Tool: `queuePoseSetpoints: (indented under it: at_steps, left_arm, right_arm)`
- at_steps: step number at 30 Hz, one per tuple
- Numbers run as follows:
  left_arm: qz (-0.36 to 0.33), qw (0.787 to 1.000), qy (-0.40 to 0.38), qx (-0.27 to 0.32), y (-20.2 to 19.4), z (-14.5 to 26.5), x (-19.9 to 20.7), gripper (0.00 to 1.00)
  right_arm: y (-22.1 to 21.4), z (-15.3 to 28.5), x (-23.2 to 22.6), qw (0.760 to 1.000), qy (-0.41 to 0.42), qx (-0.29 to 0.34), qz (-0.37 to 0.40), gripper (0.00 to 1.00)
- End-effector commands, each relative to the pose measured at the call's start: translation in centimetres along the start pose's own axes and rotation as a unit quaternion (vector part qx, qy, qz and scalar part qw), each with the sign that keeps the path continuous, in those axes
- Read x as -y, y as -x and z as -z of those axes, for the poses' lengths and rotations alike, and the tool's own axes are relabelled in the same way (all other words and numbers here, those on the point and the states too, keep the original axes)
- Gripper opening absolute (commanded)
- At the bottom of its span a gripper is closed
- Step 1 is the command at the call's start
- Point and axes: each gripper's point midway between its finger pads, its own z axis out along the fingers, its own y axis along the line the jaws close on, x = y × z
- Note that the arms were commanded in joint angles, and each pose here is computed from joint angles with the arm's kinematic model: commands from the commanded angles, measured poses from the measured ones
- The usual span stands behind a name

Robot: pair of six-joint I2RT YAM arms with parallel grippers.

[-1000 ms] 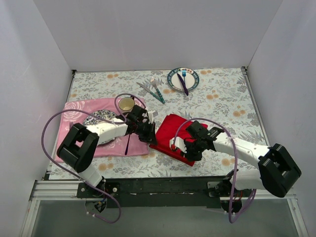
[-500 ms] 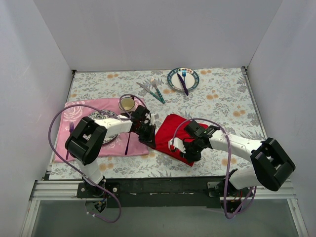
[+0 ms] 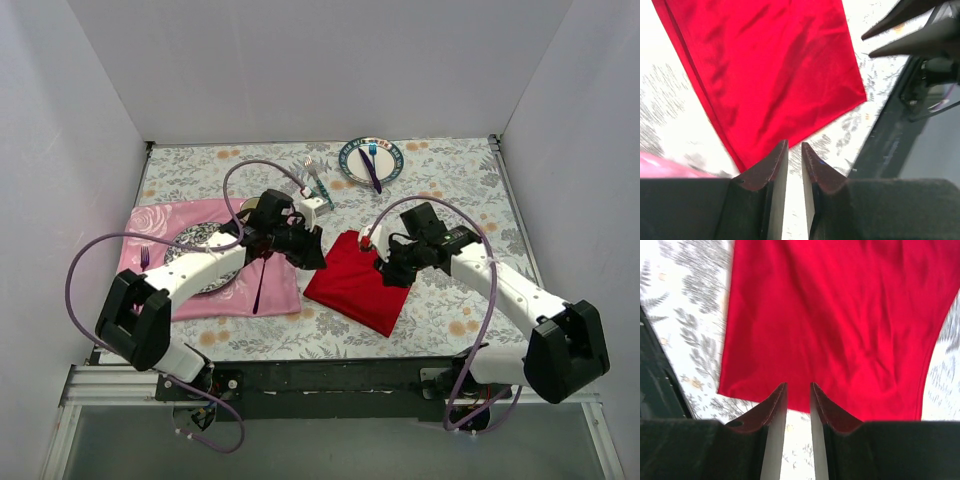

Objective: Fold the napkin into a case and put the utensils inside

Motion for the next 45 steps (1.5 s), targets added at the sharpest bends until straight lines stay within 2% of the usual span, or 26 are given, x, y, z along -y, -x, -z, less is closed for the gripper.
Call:
queuePoseSetpoints:
  at_steps: [1,6,11,19,25,30,36,38,40,43,45]
  left_arm:
    - [-0.102,0.994,-0.005,-0.030,0.0,-0.8,-1.2,0.16]
    - [-0.176,0.983,0.018,-0.055,-1.0,-2.6,-3.4,0.11]
    - [-0.221,0.969,0.031,-0.101,-3.6,-4.6,-4.9,0.07]
    - [-0.228,0.955,0.028,-0.186,-9.3,-5.6,-4.7,0.00]
    - [-0.209,0.952,0.004,-0.225,-12.3,-5.4,-3.0,0.00]
    - [-0.198,0.950,-0.020,-0.241,-13.6,-4.9,-1.2,0.00]
    - [-0.191,0.949,-0.047,-0.246,-14.1,-4.4,1.4,0.02]
    - [-0.180,0.951,-0.066,-0.245,-14.0,-4.2,2.5,0.10]
    - [-0.182,0.952,-0.076,-0.232,-13.2,-4.0,3.3,0.12]
    - [-0.192,0.962,-0.080,-0.179,-9.6,-3.4,4.3,0.15]
    - [-0.165,0.970,-0.094,-0.152,-7.1,-2.5,4.1,0.19]
  right_arm:
    - [-3.6,0.7,2.5,0.994,-0.015,-0.043,-0.104,0.32]
    - [-5.5,0.4,4.8,0.982,-0.017,-0.057,-0.177,0.30]
    - [-7.0,-0.7,6.2,0.978,-0.024,-0.075,-0.194,0.28]
    - [-8.1,-2.9,7.4,0.973,-0.003,-0.093,-0.210,0.28]
    - [-7.3,-3.7,8.2,0.976,0.018,-0.084,-0.201,0.28]
    - [-6.7,-3.6,7.0,0.980,0.050,-0.076,-0.175,0.30]
    - [-5.8,-3.9,4.7,0.984,0.076,-0.069,-0.149,0.34]
    - [-5.2,-3.7,4.5,0.984,0.082,-0.059,-0.149,0.35]
    - [-4.1,-3.2,5.0,0.985,0.080,-0.047,-0.145,0.36]
    - [-2.4,-1.8,5.9,0.987,0.068,-0.025,-0.143,0.40]
    - [-1.5,-0.6,6.7,0.987,0.052,-0.011,-0.153,0.42]
